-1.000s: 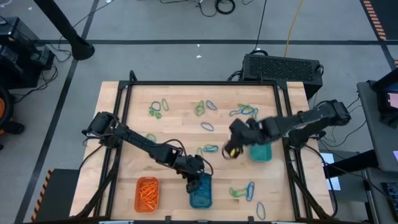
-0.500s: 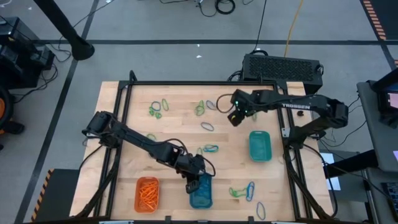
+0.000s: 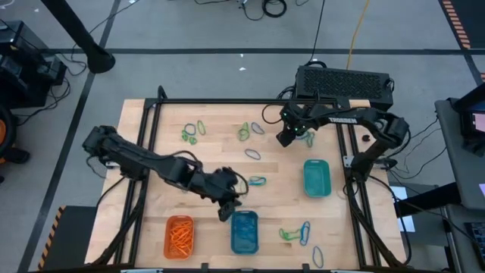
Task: Sort rubber bands into baskets
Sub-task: Put the blue rubber band into the blue bin
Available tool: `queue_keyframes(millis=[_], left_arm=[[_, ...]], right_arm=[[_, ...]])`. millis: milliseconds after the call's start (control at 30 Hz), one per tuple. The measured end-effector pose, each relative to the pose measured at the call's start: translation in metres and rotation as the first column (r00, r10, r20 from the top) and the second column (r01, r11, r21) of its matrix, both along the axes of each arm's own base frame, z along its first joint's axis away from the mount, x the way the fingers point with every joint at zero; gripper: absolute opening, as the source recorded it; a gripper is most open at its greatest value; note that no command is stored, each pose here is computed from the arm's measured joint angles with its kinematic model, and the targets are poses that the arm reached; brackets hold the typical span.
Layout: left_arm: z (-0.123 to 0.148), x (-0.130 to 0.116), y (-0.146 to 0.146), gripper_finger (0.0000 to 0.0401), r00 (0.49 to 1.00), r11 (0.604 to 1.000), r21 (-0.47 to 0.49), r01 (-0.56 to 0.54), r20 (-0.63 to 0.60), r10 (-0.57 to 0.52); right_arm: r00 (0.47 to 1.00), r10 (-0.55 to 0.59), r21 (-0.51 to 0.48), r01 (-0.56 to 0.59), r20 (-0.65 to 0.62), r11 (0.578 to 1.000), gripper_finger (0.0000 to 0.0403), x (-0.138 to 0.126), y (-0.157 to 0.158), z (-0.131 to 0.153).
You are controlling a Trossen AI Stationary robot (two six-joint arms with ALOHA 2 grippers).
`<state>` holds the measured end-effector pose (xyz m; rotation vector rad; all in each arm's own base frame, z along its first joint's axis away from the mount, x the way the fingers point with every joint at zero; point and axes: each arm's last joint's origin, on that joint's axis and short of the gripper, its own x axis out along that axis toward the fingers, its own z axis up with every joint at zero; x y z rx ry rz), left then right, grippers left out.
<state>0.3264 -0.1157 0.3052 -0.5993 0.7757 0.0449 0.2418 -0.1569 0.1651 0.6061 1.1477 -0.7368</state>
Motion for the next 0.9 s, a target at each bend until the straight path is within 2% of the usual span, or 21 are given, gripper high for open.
queue_keyframes(millis=[100, 333, 633, 767, 900], left_arm=[[0.014, -0.011, 0.006, 0.0148, 0.999, 0.998, 0.062, -0.032, 0.039, 0.03], [0.02, -0.028, 0.014, 0.0148, 0.999, 0.986, 0.161, -0.046, -0.017, 0.049], [0.017, -0.031, 0.015, 0.0148, 0.998, 0.981, 0.192, -0.021, -0.048, 0.031], [0.017, -0.031, 0.015, 0.0148, 0.998, 0.981, 0.194, -0.015, -0.05, 0.025], [0.015, -0.032, 0.016, 0.0148, 0.997, 0.979, 0.201, -0.008, -0.075, 0.023]], right_arm=[[1.0, 0.002, -0.004, -0.002, 0.012, 1.0, 0.0155, 0.005, -0.002, -0.006], [1.0, -0.01, 0.023, 0.01, -0.008, 1.0, 0.0155, 0.008, -0.004, -0.018], [0.999, 0.009, 0.062, -0.006, -0.049, 0.998, 0.0153, 0.012, -0.006, -0.037], [0.998, 0.008, 0.062, -0.005, -0.055, 0.998, 0.0123, 0.011, -0.004, -0.035], [0.998, 0.009, 0.061, -0.006, -0.058, 0.998, 0.0062, 0.01, -0.005, -0.035]])
